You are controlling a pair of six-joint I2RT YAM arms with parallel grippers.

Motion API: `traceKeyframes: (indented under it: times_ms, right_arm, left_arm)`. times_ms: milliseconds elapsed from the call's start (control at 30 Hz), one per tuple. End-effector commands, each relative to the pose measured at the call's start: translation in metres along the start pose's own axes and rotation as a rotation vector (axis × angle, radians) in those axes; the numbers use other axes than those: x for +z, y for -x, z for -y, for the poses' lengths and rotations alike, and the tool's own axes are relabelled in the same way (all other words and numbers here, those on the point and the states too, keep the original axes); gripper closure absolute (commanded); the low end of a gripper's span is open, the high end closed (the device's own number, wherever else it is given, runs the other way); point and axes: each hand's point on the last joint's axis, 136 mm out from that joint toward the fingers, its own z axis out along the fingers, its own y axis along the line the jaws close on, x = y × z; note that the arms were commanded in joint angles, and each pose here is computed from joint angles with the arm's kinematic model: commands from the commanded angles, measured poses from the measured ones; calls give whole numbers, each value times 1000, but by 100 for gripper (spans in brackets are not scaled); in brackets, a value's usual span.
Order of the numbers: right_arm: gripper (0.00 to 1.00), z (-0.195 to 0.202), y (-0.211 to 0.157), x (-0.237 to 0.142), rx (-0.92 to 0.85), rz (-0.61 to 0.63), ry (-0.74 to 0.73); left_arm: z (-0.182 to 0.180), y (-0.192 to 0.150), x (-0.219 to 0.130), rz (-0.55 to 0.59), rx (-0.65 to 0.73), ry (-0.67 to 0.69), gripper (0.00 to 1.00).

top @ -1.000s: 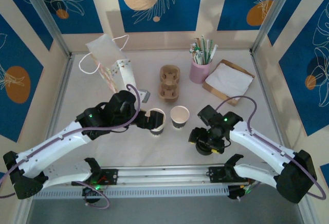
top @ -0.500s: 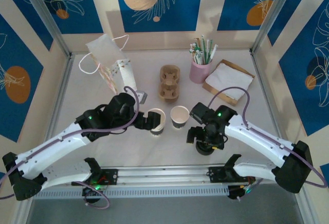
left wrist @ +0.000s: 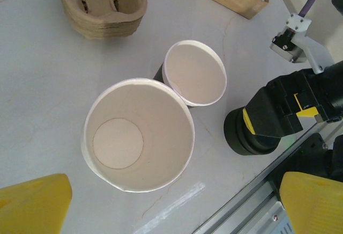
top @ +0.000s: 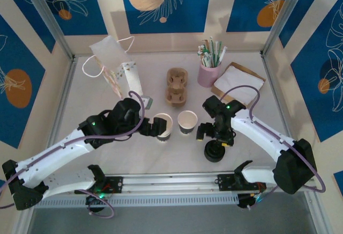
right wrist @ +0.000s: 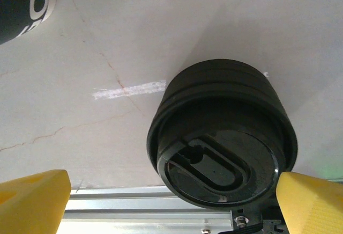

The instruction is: Pack the takeout coffee

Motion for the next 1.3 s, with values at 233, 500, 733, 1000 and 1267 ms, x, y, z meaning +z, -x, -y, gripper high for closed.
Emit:
traceKeyframes:
  times_ms: [233,500,733,1000,1267]
  right_arm:
    - [1,10,-22,5,13,-56,-72]
    - [5,26,-9,6,72,-4,-141]
    - [12,24,-13,17,78,-34,-129]
    - [19,32,-19,21,95,-51,-157]
    - [13,31,-22,18,93,-51,-165]
  left_arm:
    - [-6,-6,2,-13,-7,14,0]
    - [-6,-8,3,-18,-3,11,0]
    - [-9,-9,3,-19,-2,18,0]
    - [-8,-9,5,-22,0,15,0]
    - [-7,-9,7,-24,-1,13,0]
